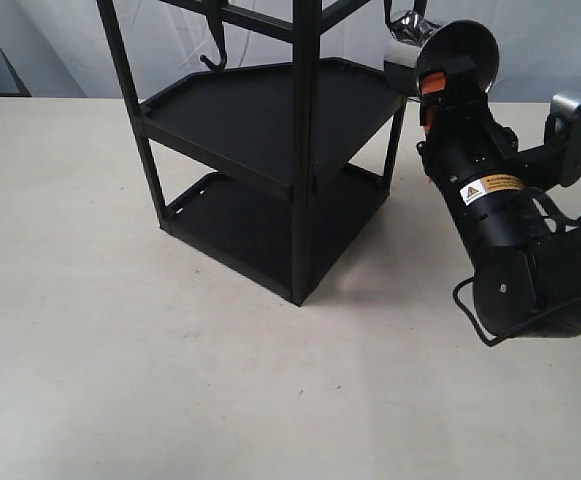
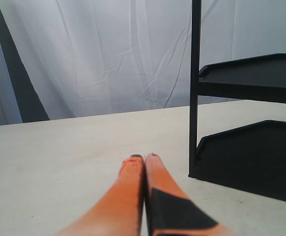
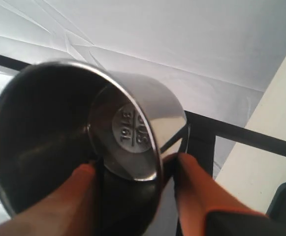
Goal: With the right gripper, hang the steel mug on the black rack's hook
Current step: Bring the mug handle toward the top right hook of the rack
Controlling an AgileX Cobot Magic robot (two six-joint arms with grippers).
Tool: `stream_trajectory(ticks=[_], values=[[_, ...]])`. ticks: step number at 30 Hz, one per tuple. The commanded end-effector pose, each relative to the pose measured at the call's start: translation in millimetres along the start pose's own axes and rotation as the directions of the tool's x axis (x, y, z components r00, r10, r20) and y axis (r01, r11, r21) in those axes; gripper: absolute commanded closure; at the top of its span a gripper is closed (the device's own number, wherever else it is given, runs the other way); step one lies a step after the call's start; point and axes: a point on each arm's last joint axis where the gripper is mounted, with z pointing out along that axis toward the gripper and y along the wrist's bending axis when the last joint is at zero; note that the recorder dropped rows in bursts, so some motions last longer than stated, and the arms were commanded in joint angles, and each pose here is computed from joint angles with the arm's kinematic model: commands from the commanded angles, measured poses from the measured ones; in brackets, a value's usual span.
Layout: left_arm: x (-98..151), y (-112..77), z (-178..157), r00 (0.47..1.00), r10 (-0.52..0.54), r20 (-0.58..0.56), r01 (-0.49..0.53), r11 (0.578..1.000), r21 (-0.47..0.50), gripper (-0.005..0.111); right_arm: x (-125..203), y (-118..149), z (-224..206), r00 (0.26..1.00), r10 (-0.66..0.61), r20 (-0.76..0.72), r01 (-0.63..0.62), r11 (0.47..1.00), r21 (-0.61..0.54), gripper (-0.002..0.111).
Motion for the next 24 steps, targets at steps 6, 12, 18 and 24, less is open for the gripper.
stream_trajectory(ticks=[6, 12, 18, 24], values=[[-0.6, -0.2, -0.4, 1.000, 0.000, 0.010, 0.000, 1.000, 0.004, 0.105, 1.0, 3.1, 0.9, 1.000, -0.020, -0.008, 0.020, 0.999, -0.029, 0.062], [-0.6, -0.2, -0.4, 1.000, 0.000, 0.010, 0.000, 1.000, 0.004, 0.105, 5.7, 1.5, -2.4, 0.997, -0.044, -0.058, 0.042, 0.999, -0.033, 0.062], [-0.6, -0.2, -0.4, 1.000, 0.000, 0.010, 0.000, 1.000, 0.004, 0.105, 10.1, -2.4, -9.8, 0.996, -0.048, -0.074, 0.047, 0.999, -0.015, 0.062], [-0.6, -0.2, -0.4, 1.000, 0.000, 0.010, 0.000, 1.000, 0.004, 0.105, 9.9, -6.3, -13.4, 0.994, -0.058, -0.087, 0.058, 0.998, -0.002, 0.062]])
